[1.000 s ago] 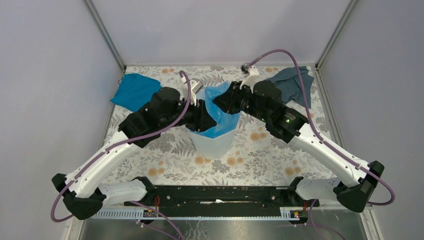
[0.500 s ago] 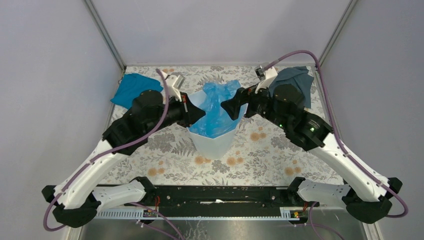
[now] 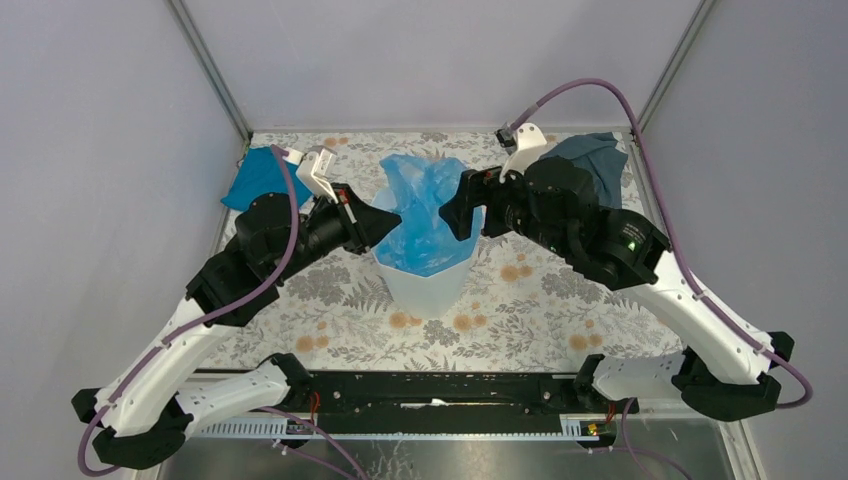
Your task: Put the trash bags into the trash bin
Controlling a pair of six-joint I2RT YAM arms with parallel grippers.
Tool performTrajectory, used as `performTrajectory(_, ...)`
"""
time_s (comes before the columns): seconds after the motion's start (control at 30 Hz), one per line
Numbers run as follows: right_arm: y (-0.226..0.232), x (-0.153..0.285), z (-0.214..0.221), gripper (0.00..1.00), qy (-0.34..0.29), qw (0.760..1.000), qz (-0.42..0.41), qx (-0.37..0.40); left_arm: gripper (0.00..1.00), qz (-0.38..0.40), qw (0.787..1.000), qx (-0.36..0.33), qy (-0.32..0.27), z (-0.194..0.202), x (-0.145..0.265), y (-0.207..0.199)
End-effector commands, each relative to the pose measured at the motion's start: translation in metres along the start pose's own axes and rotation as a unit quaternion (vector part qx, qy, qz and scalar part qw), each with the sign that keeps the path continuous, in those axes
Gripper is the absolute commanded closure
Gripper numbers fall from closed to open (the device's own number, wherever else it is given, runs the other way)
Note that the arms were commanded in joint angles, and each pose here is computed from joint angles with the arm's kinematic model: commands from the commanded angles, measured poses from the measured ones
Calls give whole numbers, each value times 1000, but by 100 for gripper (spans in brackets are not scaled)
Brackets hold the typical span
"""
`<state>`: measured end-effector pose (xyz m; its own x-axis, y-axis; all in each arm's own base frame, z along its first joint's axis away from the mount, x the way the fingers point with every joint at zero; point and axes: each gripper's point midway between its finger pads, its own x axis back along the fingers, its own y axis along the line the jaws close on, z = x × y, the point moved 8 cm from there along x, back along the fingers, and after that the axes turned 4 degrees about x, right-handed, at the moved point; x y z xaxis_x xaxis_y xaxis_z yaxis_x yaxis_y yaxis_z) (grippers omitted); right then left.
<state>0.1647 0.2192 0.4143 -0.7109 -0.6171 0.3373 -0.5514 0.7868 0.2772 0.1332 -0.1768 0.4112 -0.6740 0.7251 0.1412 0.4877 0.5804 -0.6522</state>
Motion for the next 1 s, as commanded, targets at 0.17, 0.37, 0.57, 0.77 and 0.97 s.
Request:
performTrajectory(0.17,19,-12,-9,3,-16,968,232,92,100,24,999,22,-37,-4,-2,-3)
performTrajectory(0.37,11,-24,-2,2,-26,937,316,147,100,6,998,26,-57,-8,6,-1)
performTrajectory(0.57,6,-26,23,23,2,948,277,153,100,-23,996,42,-73,-3,18,11)
performTrajectory(0.77,10,0,28,58,-31,984,145,97,100,-61,994,63,-70,8,26,25)
performTrajectory(0.97,8,15,34,60,-63,993,88,50,100,-70,990,102,-71,19,41,33)
